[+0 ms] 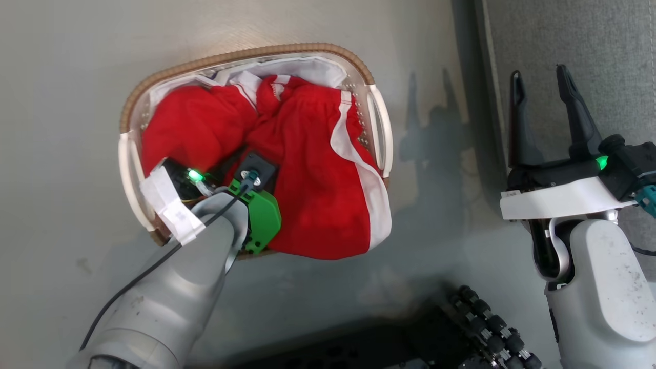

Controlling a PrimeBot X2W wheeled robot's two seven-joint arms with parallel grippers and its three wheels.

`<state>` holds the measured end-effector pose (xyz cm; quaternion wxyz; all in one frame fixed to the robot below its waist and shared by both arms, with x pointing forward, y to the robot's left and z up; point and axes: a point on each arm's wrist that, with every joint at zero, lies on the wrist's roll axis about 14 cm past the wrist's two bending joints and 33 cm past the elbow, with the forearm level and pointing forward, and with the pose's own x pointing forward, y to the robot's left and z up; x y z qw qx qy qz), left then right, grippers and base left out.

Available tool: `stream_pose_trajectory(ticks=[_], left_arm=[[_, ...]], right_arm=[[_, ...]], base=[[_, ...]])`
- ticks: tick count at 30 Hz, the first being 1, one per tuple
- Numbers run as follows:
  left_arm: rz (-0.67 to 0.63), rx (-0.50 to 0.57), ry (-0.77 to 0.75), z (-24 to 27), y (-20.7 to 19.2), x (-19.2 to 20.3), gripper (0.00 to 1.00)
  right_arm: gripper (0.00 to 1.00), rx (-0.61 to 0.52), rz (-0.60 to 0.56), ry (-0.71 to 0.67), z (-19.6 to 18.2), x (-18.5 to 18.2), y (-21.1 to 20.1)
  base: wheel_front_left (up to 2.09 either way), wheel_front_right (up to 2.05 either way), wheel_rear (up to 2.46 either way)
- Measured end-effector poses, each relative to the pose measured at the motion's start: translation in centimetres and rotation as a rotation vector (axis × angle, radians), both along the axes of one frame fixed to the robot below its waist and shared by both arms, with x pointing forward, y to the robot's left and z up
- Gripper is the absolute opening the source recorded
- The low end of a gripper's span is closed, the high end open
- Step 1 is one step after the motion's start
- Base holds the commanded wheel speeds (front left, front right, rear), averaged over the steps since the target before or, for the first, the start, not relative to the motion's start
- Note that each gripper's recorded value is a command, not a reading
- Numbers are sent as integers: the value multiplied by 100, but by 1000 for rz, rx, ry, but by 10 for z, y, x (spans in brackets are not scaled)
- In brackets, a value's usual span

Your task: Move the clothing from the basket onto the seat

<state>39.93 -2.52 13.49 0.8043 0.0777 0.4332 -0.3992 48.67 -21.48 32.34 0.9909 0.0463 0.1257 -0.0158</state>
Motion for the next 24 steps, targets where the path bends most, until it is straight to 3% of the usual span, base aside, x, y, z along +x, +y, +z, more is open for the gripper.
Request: stream_pose_trajectory(ticks=[9, 16, 17, 18, 19, 20, 22, 24], left_arm=[[48, 60, -23, -17, 9, 8, 100], [17, 14, 16, -17, -1, 2, 98], [9, 4, 16, -16, -4, 1, 84], [6, -7, 14, -14, -7, 1, 58], [2, -19, 14, -12, -10, 1, 45], [-4, -28, 10, -10, -13, 1, 39], [-13, -44, 5, -6, -17, 1, 3], [-17, -52, 5, -2, -20, 0, 0]], right_arm=[[100, 2, -12, 20, -9, -1, -5], [100, 10, -10, 31, -12, -3, -3], [100, 10, -10, 32, -12, -3, -3], [100, 11, -10, 32, -12, -3, -3], [100, 11, -10, 32, -12, -3, -3], [100, 12, -10, 31, -11, -3, -3], [100, 12, -9, 28, -10, -3, -3], [100, 14, -8, 25, -8, -3, -2]], base=[[0, 0, 0], [0, 0, 0], [0, 0, 0], [0, 0, 0], [0, 0, 0], [0, 0, 0], [0, 0, 0], [0, 0, 0]])
